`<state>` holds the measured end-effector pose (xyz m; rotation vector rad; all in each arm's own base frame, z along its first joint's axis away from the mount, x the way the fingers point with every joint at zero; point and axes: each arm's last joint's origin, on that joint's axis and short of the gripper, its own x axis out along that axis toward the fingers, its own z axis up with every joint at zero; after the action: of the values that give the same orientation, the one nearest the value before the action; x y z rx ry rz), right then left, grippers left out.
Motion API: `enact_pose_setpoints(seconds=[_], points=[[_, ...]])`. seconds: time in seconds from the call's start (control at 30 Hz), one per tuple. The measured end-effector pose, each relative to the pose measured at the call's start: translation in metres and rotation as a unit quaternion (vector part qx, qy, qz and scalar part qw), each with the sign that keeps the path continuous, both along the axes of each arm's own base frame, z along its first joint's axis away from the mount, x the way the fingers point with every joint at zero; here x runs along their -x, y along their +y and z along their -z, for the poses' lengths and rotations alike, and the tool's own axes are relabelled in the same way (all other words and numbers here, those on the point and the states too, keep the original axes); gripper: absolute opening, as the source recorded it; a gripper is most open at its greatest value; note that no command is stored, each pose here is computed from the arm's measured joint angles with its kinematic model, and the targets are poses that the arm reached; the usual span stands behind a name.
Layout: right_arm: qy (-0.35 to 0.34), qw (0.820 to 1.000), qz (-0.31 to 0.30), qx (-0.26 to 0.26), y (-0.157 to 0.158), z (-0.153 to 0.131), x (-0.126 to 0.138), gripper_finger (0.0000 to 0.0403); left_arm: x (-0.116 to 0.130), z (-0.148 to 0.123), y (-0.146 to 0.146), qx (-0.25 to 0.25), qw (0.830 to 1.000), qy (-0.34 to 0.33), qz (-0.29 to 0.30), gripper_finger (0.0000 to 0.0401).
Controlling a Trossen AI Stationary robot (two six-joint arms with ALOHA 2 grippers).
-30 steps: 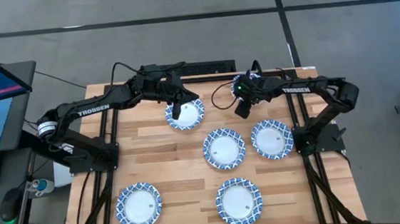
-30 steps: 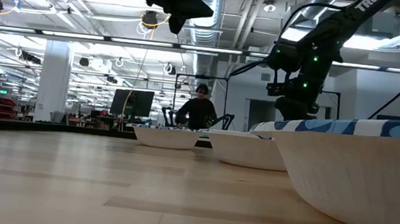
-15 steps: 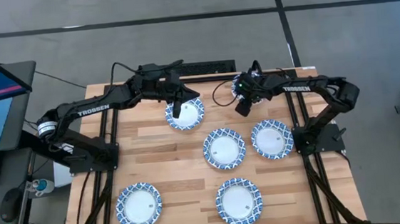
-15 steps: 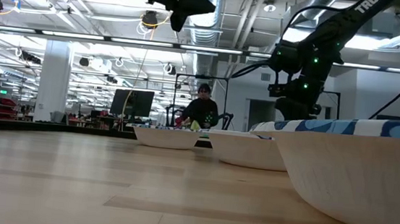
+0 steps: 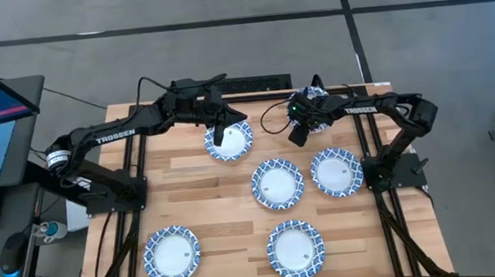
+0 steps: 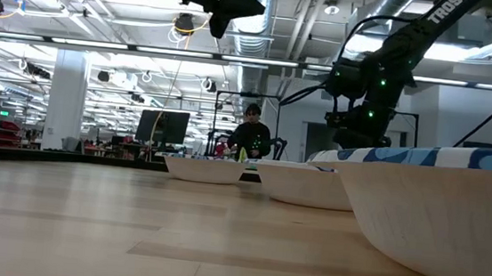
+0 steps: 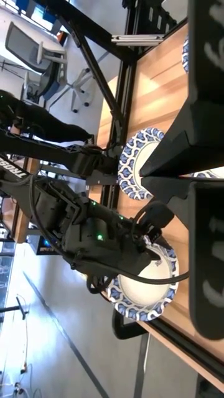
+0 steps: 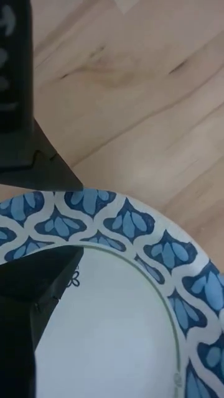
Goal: Nest bowls inside each other
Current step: Stack the white bowl on top of the other white bowl
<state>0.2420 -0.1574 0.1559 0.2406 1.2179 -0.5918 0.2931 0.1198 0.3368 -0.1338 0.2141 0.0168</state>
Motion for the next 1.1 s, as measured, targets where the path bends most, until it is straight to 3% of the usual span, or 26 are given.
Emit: enact_pose_setpoints(seconds=[0.4, 0.67, 0.9, 1.1], points=[[-0.011, 1.0, -0.004, 0.006, 0.003, -0.01, 0.001, 0.0193, -0.001, -0.006, 0.001, -0.012, 1.0, -0.026, -0.001, 0.0], [-0.001, 1.0, -0.018, 0.0, 0.009, -0.023, -0.006, 0.0208, -0.001, -0.007, 0.001, 0.022, 0.999, -0.028, -0.008, 0.0], [-0.001, 0.999, -0.043, 0.006, 0.022, -0.026, -0.015, 0.0204, -0.001, -0.035, 0.001, 0.016, 0.998, -0.053, -0.01, 0.0], [0.045, 0.997, -0.033, 0.044, 0.025, -0.025, -0.012, 0.0205, 0.003, -0.056, 0.001, -0.009, 0.999, -0.037, -0.021, 0.0]])
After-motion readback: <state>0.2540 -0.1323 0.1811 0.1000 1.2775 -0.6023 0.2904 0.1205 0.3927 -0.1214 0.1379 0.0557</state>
